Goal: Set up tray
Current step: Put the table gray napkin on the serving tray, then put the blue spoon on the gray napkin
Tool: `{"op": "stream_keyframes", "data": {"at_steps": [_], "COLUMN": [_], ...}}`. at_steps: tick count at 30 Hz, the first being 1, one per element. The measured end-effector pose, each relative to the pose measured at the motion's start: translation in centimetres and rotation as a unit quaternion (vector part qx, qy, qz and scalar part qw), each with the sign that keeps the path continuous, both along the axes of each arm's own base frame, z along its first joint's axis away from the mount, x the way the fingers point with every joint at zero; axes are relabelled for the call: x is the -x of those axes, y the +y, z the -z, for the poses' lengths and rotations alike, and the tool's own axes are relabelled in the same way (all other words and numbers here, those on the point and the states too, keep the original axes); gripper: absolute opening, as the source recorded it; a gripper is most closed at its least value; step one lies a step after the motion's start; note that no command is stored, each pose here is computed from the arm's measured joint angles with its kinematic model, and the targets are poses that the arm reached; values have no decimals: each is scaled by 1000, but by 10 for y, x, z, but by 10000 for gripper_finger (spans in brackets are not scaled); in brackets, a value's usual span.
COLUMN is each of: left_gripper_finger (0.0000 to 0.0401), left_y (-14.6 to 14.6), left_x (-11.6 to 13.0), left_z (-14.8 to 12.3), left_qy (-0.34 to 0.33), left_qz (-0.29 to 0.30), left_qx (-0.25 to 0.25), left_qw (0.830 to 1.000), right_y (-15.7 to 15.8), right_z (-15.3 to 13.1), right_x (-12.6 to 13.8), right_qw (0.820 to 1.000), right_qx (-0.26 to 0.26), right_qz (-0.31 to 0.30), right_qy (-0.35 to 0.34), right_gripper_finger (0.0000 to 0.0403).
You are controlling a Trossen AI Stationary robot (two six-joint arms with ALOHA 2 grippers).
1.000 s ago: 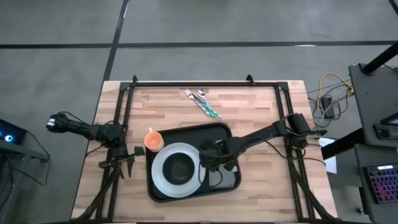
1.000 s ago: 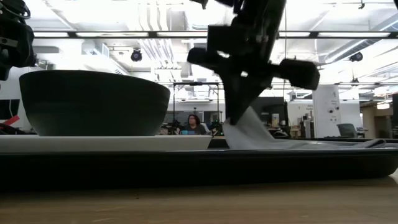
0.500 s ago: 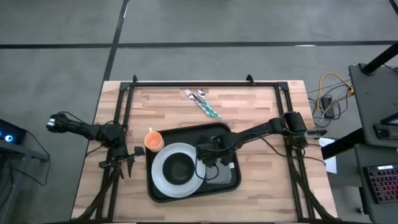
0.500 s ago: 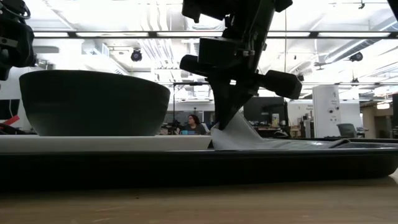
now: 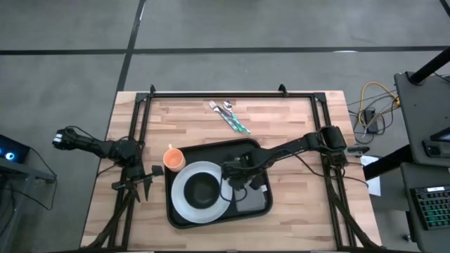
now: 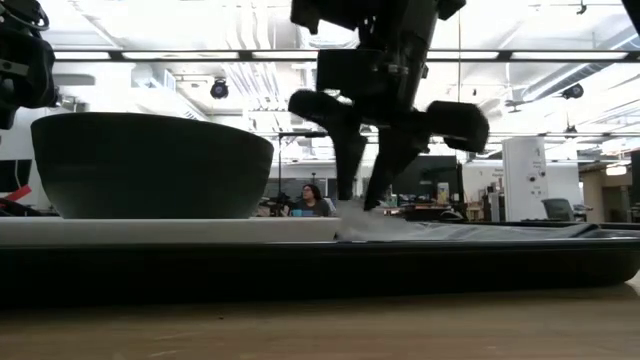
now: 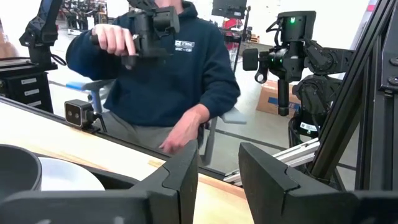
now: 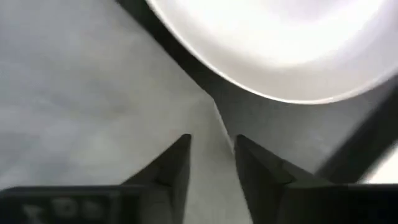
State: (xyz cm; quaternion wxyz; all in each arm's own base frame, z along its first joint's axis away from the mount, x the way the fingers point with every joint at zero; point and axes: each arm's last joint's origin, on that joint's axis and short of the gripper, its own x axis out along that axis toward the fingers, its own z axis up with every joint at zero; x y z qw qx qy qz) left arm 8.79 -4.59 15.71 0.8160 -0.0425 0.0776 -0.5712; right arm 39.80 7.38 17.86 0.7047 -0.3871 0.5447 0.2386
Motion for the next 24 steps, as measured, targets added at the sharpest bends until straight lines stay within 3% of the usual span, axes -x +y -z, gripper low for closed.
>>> {"op": "stream_keyframes", "data": {"at_steps": [4,8,14,19,24], "left_gripper_finger": [98,98,98,98,98], "left_y": [0,0,0,0,0], "left_x": [0,0,0,0,0], "left_z": [0,0,0,0,0], "left_qy": [0,0,0,0,1], "left_qz": [0,0,0,0,0], "left_qx": [0,0,0,0,0], "left_qw": [1000,1000,1000,1000,1000], "right_y": [-4,-4,0,6,10], "right_z": [-15,-40,-81,-110,-123], "right_x": [-7,-15,-23,-18,3], "right_qw": [997,990,972,958,954], "right_qx": [55,35,-50,-185,-198], "right_qz": [43,106,162,101,96], "right_qy": [-39,-92,-165,-194,-205], "right_gripper_finger": [173,206,215,215,214]}}
